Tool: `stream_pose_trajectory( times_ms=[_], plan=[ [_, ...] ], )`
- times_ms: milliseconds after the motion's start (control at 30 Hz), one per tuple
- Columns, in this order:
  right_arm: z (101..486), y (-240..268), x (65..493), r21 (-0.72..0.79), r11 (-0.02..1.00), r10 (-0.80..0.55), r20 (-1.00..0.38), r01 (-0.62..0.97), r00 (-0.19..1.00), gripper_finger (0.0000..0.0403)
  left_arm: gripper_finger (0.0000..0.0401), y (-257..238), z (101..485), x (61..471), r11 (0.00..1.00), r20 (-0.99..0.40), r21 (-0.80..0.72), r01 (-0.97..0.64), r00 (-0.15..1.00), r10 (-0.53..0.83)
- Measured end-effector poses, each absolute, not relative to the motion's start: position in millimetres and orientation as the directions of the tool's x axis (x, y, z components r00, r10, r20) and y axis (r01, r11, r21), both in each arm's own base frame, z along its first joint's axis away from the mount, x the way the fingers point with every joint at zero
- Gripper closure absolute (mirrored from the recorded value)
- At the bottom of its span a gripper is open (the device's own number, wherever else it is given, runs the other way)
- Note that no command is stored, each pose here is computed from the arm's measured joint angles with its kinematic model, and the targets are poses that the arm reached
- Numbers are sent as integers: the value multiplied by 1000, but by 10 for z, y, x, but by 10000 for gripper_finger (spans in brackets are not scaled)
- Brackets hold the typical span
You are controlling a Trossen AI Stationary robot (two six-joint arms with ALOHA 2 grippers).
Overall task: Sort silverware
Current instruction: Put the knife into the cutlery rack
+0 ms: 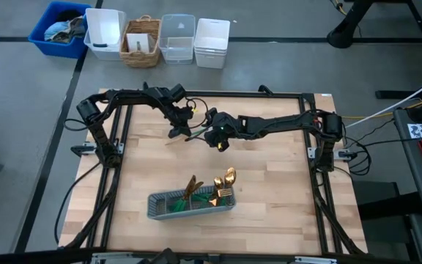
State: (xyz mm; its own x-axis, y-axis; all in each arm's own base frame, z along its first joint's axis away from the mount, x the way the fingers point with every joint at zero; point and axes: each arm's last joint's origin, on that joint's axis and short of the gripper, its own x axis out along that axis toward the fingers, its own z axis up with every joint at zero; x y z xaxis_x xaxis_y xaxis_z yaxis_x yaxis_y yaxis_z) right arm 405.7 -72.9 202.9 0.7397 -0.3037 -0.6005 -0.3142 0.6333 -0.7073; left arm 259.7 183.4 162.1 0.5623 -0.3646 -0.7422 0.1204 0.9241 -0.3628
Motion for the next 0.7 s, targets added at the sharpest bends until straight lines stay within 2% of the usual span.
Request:
stream_pose_trajectory(
  times_ms=[700],
  plan=[
    [1888, -777, 4049, -661, 670, -293, -654, -338, 697, 233, 370, 1832, 1629, 2623, 926, -730, -353, 137, 578, -364]
  ],
)
